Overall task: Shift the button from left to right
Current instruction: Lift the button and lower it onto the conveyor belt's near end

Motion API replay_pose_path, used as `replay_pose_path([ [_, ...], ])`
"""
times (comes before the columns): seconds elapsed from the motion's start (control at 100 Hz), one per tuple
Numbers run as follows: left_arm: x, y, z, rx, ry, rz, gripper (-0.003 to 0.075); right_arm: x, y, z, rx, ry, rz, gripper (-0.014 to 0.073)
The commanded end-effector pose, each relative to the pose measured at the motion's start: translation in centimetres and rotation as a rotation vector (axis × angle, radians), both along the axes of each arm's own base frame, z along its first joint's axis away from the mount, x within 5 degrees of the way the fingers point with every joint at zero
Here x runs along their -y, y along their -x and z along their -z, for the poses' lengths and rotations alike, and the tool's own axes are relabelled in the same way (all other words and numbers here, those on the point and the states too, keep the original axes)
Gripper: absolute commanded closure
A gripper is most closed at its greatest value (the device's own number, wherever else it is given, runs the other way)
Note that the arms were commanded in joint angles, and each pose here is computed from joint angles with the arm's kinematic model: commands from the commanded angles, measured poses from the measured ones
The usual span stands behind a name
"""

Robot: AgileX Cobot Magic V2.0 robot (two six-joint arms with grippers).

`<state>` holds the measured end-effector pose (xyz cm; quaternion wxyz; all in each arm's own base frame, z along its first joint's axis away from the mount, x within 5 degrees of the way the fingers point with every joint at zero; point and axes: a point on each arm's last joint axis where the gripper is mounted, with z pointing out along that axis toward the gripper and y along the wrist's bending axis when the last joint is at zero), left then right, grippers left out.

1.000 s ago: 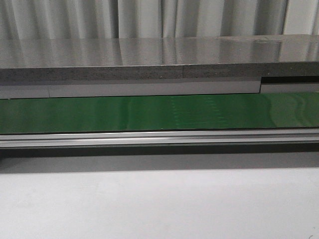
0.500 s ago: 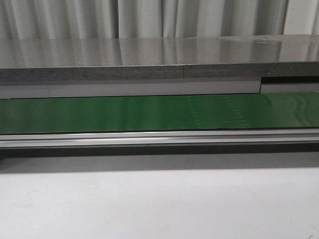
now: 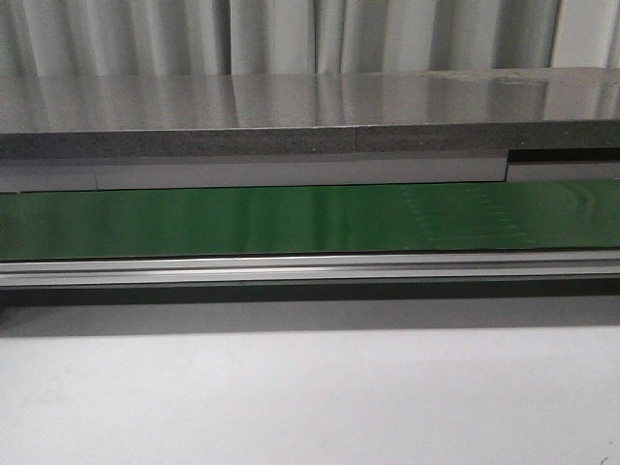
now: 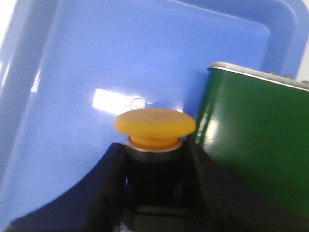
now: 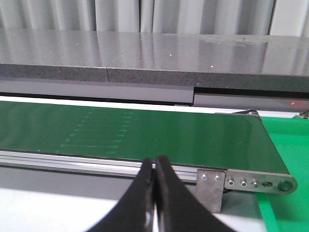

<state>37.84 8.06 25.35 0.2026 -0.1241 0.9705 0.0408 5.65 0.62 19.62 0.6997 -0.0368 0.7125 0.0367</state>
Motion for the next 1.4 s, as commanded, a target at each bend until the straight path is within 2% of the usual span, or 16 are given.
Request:
replay_pose_path([
  [0.0,1.9,-0.1,-3.0,0.096,-0.008,0.047,0.0740,0.1,0.3,-1.4,0.122,-0.012,0.013,0.0663],
  [0.13,4.0,-0.3,-2.9,0.094,-0.005,0.103,0.0740,0.1,0.3,-1.4,0.122,-0.012,0.013,0.0663],
  [0.32,5.6,-0.5,-2.7,0.085,-0.002,0.143,0.0740,0.1,0.3,-1.4,0.122,-0.012,0.013,0.0663],
  [0.58,5.7,-0.6,-0.6,-0.012,0.010,0.143,0.0740,0.1,0.3,-1.4,0.122,-0.012,0.013,0.0663],
  [0.85,5.6,-0.7,-0.5,-0.007,0.009,0.144,0.0721,0.1,0.3,-1.4,0.122,-0.012,0.013,0.0663],
  [0.9,5.6,-0.7,-0.5,-0.007,0.008,0.148,0.0682,0.1,0.3,-1.4,0.122,-0.012,0.013,0.0663],
  [0.97,5.6,-0.7,-0.5,-0.009,0.002,0.162,0.0581,0.1,0.3,-1.4,0.122,-0.012,0.013,0.0663],
  [1.02,5.6,-0.7,-0.5,-0.009,0.000,0.166,0.0480,0.1,0.3,-1.4,0.122,-0.012,0.013,0.0663],
  [1.14,5.6,-0.7,-0.5,-0.010,-0.001,0.168,0.0183,0.1,0.3,-1.4,0.122,-0.012,0.013,0.0663],
  [1.19,5.7,-0.7,-0.5,-0.011,0.004,0.167,0.0101,0.1,0.3,-1.4,0.122,-0.012,0.013,0.0663],
  [1.26,5.7,-0.7,-0.5,-0.019,0.006,0.168,0.0044,0.1,0.3,-1.4,0.122,-0.012,0.013,0.0663],
  [1.39,5.8,-0.5,-0.6,-0.031,0.011,0.177,0.0053,0.1,0.3,-1.4,0.122,-0.012,0.013,0.0663],
])
